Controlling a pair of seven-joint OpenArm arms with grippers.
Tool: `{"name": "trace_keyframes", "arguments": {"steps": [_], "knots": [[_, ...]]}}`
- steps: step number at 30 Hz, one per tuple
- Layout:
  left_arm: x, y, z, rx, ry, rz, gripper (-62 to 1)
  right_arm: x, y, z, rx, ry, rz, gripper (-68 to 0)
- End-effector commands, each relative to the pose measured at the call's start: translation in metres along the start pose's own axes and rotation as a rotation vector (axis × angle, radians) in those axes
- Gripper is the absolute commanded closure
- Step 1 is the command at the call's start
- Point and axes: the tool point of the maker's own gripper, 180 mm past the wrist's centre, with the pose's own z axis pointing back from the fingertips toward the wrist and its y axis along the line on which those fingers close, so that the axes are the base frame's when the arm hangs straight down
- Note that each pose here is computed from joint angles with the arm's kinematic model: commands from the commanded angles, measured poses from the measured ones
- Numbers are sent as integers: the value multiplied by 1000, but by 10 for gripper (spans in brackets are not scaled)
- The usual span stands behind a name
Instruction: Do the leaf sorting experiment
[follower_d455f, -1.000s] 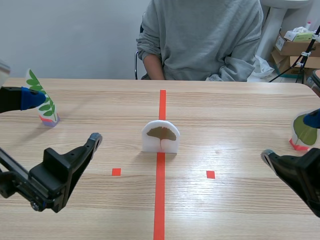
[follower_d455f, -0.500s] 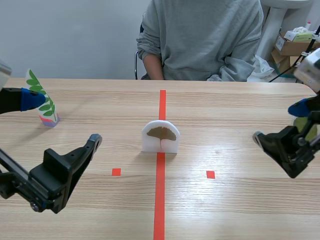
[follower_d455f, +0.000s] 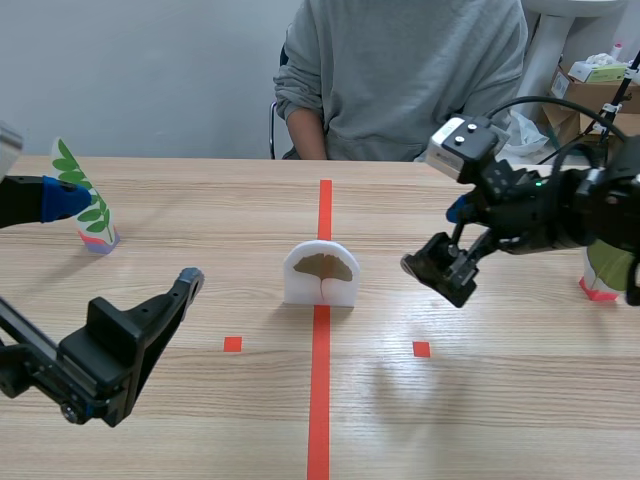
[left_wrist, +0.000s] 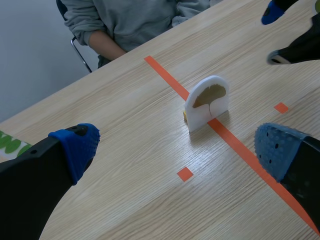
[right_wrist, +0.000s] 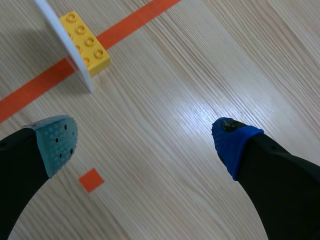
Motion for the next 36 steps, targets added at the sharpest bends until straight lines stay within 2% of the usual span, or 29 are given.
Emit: {"name": "trace_keyframes", "arguments": {"steps": [1, 8, 12, 14, 17, 30, 34, 36], "knots": [[6, 0, -1, 11, -29, 25, -623, 27, -3, -7, -2, -65, 14, -546], [7, 1, -1, 29, -35, 48, -623, 51, 28, -56, 103, -40, 72, -546], [7, 1, -1, 29, -35, 48, -623, 58, 46, -68, 137, -46, 87, -546], [7, 1, -1, 29, -35, 48, -623, 58, 53, -71, 147, -45, 89, -512], [7, 1, -1, 29, -35, 48, -623, 55, 53, -75, 136, -36, 82, -434], [7, 1, -1, 29, -35, 47, -623, 31, 50, -81, 133, 8, 45, -434], [7, 1, -1, 29, -36, 47, -623, 35, 50, -81, 128, -11, 63, -408], [7, 1, -1, 29, -36, 47, -623, 37, 53, -83, 132, -15, 68, -366]]}}
